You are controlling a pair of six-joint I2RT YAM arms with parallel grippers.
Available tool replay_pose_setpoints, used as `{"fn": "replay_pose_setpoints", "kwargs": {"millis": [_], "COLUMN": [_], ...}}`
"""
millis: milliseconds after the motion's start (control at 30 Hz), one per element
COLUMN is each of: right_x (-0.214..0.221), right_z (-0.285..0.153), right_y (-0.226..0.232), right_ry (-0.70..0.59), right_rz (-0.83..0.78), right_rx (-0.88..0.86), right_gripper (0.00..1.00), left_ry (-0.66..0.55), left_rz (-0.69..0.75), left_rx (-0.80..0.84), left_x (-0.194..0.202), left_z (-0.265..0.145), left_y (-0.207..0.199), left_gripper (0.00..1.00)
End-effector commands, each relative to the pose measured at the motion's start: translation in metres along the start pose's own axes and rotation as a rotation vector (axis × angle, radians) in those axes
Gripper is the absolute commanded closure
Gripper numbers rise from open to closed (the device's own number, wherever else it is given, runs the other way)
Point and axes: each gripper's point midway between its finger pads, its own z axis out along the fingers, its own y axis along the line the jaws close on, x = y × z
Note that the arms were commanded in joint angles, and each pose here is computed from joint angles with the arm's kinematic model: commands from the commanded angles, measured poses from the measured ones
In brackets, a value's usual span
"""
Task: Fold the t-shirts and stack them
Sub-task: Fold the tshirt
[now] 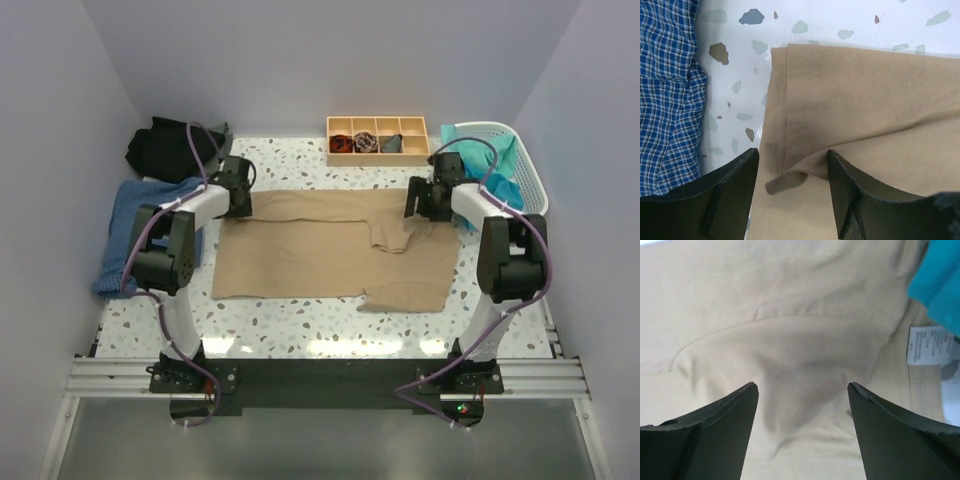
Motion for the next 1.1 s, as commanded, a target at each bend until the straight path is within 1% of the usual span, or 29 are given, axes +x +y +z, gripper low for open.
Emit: {"fn": "replay_pose_setpoints", "kwargs": {"millis": [0, 67, 100, 167, 200, 233, 267, 333, 367, 400, 467, 500, 533, 567, 600, 633, 667, 700, 767, 800, 900, 967, 1067], "right_x": [-0.033, -0.032, -0.025, -0.007, 0.009, 0.016, 0.025, 0.049, 0.058, 0.071, 0.087, 0.098, 0.105, 0.111, 0.126, 0.136, 0.135, 0.148, 0.165, 0.174, 0.193, 0.211, 0.231], "right_z": [-0.06, -0.077, -0.079, -0.083, -0.087, -0.089, -0.092, -0.101, -0.104, -0.105, -0.117, -0.118, -0.125, -0.129, -0.127, -0.129, -0.138, -0.136, -0.142, -0.143, -0.141, -0.136, -0.127], "right_y": [0.024, 0.018, 0.015, 0.015, 0.021, 0.025, 0.029, 0.03, 0.03, 0.029, 0.025, 0.02, 0.009, 0.007, 0.003, 0.004, 0.001, 0.001, 0.0, -0.003, 0.0, 0.001, -0.001], "right_ry": [-0.181, -0.207, -0.188, -0.145, -0.12, -0.114, -0.1, -0.063, -0.05, -0.023, -0.015, -0.004, -0.023, -0.026, -0.009, -0.004, -0.057, -0.045, -0.052, -0.038, -0.001, 0.048, 0.085], "right_rz": [-0.002, 0.023, 0.045, 0.059, 0.076, 0.083, 0.089, 0.115, 0.122, 0.136, 0.141, 0.172, 0.188, 0.218, 0.279, 0.3, 0.325, 0.375, 0.384, 0.416, 0.425, 0.407, 0.398], "right_rx": [-0.13, -0.094, -0.081, -0.092, -0.139, -0.165, -0.191, -0.206, -0.206, -0.199, -0.152, -0.116, -0.044, -0.027, -0.001, 0.005, 0.019, 0.029, 0.048, 0.069, 0.053, 0.061, 0.068], "right_gripper": [0.22, 0.22, 0.22, 0.24, 0.26, 0.27, 0.27, 0.27, 0.27, 0.28, 0.28, 0.27, 0.27, 0.27, 0.29, 0.3, 0.3, 0.3, 0.3, 0.3, 0.3, 0.3, 0.3], "left_ry": [-0.182, -0.241, -0.252, -0.266, -0.25, -0.241, -0.249, -0.193, -0.197, -0.152, -0.129, -0.08, -0.055, -0.063, -0.023, 0.007, 0.002, 0.02, 0.035, 0.054, 0.075, 0.086, 0.09], "left_rz": [-0.038, -0.047, -0.048, -0.057, -0.069, -0.062, -0.065, -0.052, -0.058, -0.07, -0.093, -0.117, -0.12, -0.135, -0.157, -0.157, -0.166, -0.185, -0.192, -0.189, -0.172, -0.161, -0.164], "left_rx": [0.037, 0.089, 0.118, 0.227, 0.264, 0.353, 0.394, 0.421, 0.422, 0.405, 0.393, 0.373, 0.348, 0.345, 0.32, 0.309, 0.307, 0.288, 0.261, 0.24, 0.22, 0.217, 0.201], "left_x": [-0.048, -0.063, -0.066, -0.069, -0.061, -0.055, -0.052, -0.019, -0.013, 0.011, 0.031, 0.055, 0.069, 0.074, 0.092, 0.105, 0.109, 0.12, 0.132, 0.138, 0.145, 0.151, 0.155], "left_z": [-0.049, -0.074, -0.081, -0.101, -0.104, -0.113, -0.123, -0.125, -0.132, -0.127, -0.134, -0.129, -0.13, -0.136, -0.133, -0.136, -0.14, -0.14, -0.142, -0.142, -0.141, -0.14, -0.136], "left_y": [0.0, -0.008, -0.011, -0.025, -0.03, -0.046, -0.051, -0.061, -0.059, -0.056, -0.049, -0.044, -0.039, -0.034, -0.029, -0.026, -0.022, -0.019, -0.012, -0.008, -0.004, -0.004, -0.002], "left_gripper": [0.37, 0.34, 0.34, 0.34, 0.34, 0.34, 0.34, 0.34, 0.34, 0.33, 0.32, 0.32, 0.32, 0.32, 0.32, 0.31, 0.31, 0.3, 0.28, 0.28, 0.28, 0.28, 0.29]}}
